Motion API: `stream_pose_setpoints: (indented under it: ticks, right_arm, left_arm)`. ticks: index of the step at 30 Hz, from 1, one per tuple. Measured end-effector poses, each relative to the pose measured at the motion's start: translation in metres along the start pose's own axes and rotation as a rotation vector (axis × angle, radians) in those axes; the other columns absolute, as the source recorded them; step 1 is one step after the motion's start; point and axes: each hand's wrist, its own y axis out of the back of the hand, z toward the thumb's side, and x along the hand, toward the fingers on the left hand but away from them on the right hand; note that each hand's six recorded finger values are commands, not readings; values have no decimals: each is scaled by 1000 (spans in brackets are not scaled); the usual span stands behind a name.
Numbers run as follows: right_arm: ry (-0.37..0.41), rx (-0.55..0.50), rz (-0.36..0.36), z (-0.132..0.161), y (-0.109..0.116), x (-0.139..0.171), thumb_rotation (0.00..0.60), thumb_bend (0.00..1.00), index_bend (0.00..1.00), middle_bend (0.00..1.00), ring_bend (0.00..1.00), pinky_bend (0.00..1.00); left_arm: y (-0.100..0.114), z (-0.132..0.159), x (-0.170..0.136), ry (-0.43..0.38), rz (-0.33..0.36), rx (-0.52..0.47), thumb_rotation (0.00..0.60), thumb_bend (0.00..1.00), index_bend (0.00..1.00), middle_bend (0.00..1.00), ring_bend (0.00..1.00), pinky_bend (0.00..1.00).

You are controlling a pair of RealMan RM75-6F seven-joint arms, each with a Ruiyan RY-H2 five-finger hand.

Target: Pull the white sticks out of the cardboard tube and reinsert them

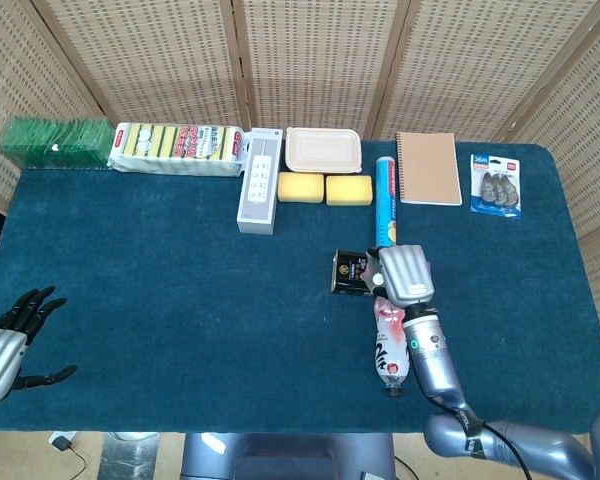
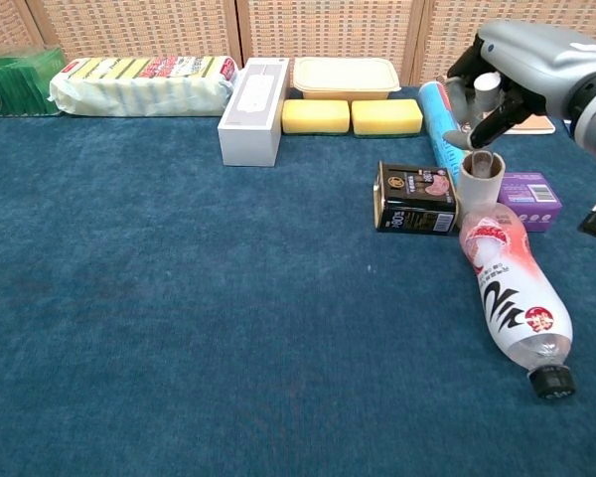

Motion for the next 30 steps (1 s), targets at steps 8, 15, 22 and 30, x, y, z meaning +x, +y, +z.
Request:
stream_pose_setpoints:
  ticks: [8,15,22,30]
  right_arm:
    - [13,-22,-12,4,2,0,600,374,732,888,1000,1000]
    - [29,-48,-24,9,3,0,600,384,747,904,1000,1000]
    - [34,-56,-23,12,4,0,600,391,748,910,1000,1000]
    - [47,-59,-37,18,10,-3,600,395,765,915,1000,1000]
  left_arm:
    - [1,0,0,0,1,-2,450,112,106,62,24,230]
    - [1,-1,0,0,2,-2,449,112,106,62,24,230]
    - [1,0,0,-1,1,-2,452,112,107,62,24,229]
    - [1,0,0,-2,2,-3,446,111,107,62,24,230]
